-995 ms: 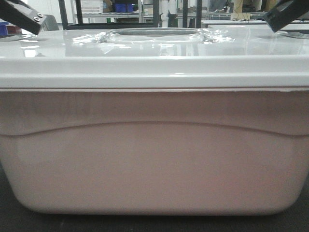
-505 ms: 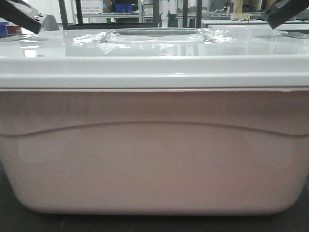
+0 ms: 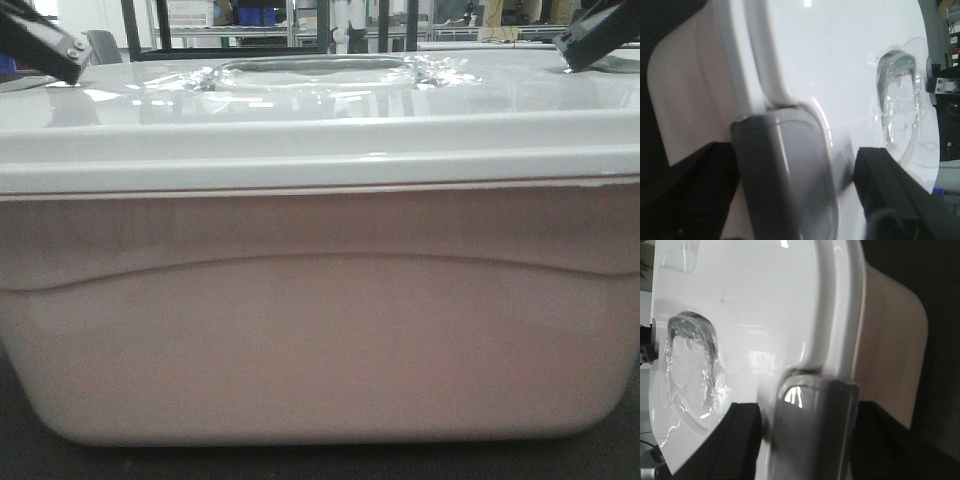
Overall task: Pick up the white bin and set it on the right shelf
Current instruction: 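Lift the white bin off the table with both grippers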
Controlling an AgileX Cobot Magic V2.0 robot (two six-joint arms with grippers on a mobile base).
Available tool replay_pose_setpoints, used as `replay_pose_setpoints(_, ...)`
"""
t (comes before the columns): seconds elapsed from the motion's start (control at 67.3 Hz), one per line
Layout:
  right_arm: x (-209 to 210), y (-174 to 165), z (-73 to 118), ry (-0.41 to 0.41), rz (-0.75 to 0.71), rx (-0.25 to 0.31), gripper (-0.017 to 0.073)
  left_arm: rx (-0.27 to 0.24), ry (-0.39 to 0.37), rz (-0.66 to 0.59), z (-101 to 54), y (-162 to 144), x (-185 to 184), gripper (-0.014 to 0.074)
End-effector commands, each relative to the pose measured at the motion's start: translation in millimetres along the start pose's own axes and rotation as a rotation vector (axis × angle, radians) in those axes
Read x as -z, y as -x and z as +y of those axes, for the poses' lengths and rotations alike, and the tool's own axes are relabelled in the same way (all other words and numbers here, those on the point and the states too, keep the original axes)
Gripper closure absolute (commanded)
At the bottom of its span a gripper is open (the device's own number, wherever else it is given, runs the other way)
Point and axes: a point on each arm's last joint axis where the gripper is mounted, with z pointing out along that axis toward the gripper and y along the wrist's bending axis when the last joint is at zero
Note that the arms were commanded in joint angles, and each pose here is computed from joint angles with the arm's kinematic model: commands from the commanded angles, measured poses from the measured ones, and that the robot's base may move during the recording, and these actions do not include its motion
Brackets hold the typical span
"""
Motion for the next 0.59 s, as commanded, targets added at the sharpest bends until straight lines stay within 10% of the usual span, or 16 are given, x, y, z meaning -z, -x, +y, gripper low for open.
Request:
replay_pose_setpoints(0.0, 7.5, -4.3, 19.5, 0.125, 0.049, 0.029, 0.0155, -0.023, -0.159, 0.009, -26.1, -0.3, 6.5, 0.0334)
replay_pose_setpoints(0.579, 7.6, -5.2, 20.0, 0.132, 0.056, 0.075, 0.016, -0.023, -0.167, 0.016, -26.8, -1.0, 6.6, 0.0387)
